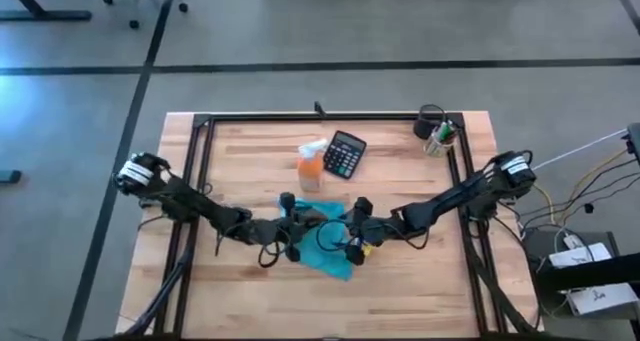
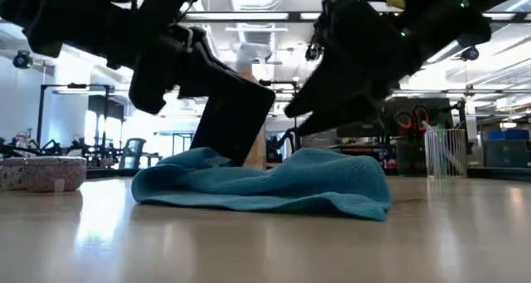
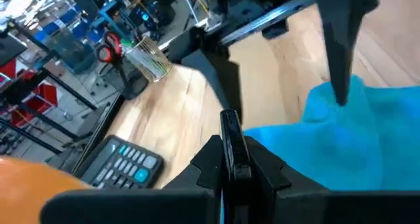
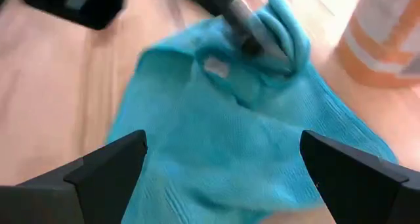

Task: Apply microfiber cloth
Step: Wipe the front and back of the black cellphone with the blue microfiber cloth

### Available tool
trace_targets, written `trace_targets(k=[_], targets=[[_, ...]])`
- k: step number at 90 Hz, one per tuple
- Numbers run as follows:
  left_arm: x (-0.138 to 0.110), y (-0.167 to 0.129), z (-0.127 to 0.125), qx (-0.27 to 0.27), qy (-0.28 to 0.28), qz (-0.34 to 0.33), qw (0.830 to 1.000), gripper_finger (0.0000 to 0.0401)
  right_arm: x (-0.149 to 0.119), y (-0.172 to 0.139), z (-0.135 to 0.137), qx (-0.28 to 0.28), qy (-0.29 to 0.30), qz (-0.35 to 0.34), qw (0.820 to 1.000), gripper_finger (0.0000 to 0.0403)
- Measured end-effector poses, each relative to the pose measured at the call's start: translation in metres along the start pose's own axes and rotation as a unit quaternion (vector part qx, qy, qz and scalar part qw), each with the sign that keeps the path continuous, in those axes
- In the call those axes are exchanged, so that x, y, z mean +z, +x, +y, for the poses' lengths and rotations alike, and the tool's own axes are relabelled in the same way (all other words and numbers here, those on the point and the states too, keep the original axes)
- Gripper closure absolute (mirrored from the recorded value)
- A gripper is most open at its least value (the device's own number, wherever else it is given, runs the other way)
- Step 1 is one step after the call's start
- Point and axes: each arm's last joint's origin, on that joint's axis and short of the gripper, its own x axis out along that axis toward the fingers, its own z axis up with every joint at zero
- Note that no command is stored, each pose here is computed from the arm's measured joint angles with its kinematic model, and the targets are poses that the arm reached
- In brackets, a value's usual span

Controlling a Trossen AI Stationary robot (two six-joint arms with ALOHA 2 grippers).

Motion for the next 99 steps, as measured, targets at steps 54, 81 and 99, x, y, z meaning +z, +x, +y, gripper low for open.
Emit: trace_targets(k=[54,81,99], targets=[[0.033,-0.01,0.008,-0.076,-0.045,-0.02,0.996,0.0191,0.016,-0.022,-0.002,0.016,0.009,0.025,1.0,0.0018],[0.016,-0.044,0.027,-0.093,-0.068,0.052,0.992,0.0199,0.003,-0.013,-0.006,-0.022,0.012,0.045,0.999,0.0018],[0.016,-0.055,0.043,-0.076,-0.016,0.012,0.997,0.0225,0.009,-0.014,-0.005,-0.025,0.052,0.033,0.998,0.0018]])
